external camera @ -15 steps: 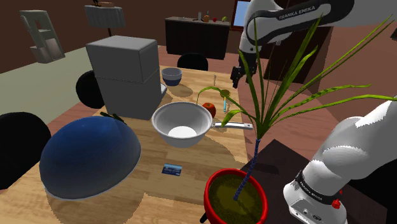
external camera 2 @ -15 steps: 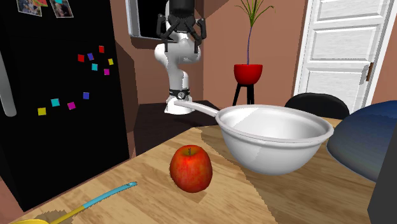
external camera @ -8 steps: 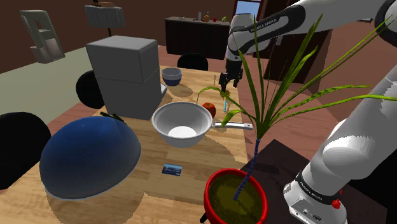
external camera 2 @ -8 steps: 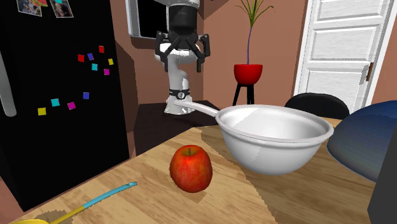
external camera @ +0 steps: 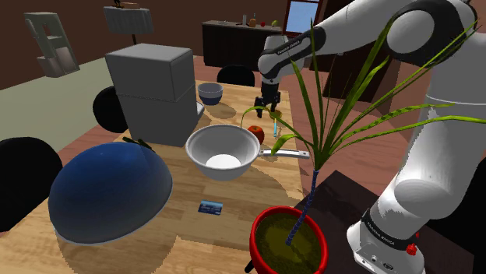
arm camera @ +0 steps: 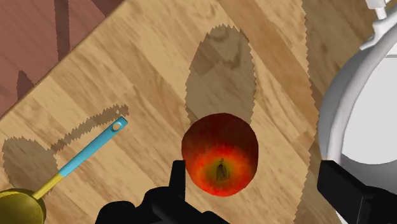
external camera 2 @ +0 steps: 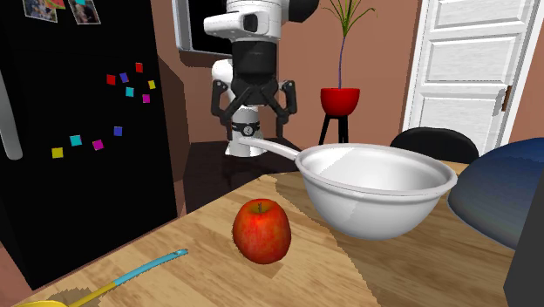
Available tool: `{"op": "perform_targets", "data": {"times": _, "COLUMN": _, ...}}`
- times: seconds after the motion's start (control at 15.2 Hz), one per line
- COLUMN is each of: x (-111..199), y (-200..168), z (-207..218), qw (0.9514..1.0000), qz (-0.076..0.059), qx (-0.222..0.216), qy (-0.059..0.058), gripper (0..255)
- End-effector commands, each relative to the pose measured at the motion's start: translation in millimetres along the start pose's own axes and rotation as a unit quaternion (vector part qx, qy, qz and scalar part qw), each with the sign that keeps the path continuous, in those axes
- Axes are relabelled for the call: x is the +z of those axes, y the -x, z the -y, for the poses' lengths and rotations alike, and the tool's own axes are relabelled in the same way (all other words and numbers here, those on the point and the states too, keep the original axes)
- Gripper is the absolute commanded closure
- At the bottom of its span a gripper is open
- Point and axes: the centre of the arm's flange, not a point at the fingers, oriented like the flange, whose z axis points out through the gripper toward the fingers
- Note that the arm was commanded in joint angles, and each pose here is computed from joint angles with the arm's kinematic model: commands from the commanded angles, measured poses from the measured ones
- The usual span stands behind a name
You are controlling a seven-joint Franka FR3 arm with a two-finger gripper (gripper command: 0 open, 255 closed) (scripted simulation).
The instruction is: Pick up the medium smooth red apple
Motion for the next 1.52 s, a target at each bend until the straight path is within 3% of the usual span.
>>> {"op": "perform_targets", "data": {"times": 0.0, "x": 18.4, "y": -21.7, "z": -2.6, "qw": 1.0000, "qz": 0.002, "qx": -0.005, "qy": -0.002, "gripper": 0}}
{"op": "perform_targets", "data": {"times": 0.26, "x": 51.4, "y": -64.0, "z": -5.3, "qw": 0.9998, "qz": 0.005, "qx": -0.016, "qy": -0.006, "gripper": 0}}
{"op": "perform_targets", "data": {"times": 0.92, "x": 93.6, "y": -67.6, "z": -5.0, "qw": 0.9998, "qz": 0.006, "qx": -0.016, "qy": -0.007, "gripper": 0}}
{"op": "perform_targets", "data": {"times": 0.99, "x": 94.1, "y": -67.3, "z": -5.3, "qw": 0.9998, "qz": 0.006, "qx": -0.016, "qy": -0.007, "gripper": 255}}
{"op": "perform_targets", "data": {"times": 1.45, "x": 93.6, "y": -67.0, "z": -6.2, "qw": 0.9998, "qz": 0.006, "qx": -0.016, "qy": -0.007, "gripper": 255}}
